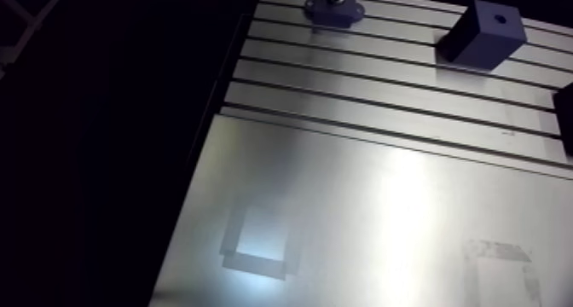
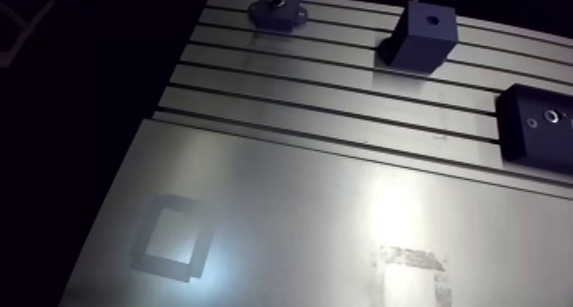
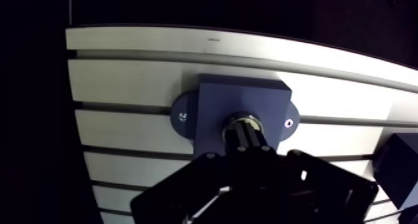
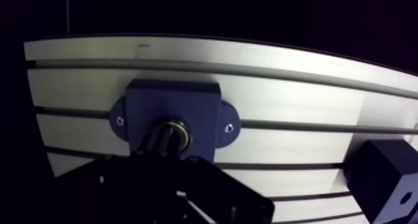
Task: Pick up the bearing and press it into the housing until flush.
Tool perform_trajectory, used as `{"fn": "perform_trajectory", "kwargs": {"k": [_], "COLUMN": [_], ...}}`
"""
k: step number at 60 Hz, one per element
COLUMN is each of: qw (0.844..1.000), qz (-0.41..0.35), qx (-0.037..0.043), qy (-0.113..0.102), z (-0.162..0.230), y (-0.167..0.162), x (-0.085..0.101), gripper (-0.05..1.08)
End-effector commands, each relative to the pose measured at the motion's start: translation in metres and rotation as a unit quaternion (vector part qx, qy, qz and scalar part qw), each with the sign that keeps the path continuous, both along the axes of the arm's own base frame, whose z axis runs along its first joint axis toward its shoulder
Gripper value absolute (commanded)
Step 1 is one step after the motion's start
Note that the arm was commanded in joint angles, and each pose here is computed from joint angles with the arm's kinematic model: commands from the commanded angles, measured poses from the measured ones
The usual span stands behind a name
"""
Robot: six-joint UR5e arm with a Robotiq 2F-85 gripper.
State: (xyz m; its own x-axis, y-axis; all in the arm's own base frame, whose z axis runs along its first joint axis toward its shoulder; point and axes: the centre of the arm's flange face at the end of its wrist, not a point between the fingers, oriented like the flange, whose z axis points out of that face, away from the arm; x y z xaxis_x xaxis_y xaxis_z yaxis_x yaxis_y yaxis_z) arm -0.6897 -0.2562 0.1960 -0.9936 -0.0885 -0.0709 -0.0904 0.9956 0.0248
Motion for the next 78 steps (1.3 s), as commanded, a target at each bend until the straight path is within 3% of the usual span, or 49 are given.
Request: {"fn": "perform_trajectory", "kwargs": {"k": [1, 78], "qw": [1.000, 1.000], "qz": [-0.002, 0.000], "qx": [-0.0004, 0.0011], "qy": [-0.001, -0.005], "z": [-0.0011, -0.0051], "y": [0.0027, 0.0036], "x": [-0.0006, 0.0018], "gripper": [1.08, 1.07]}}
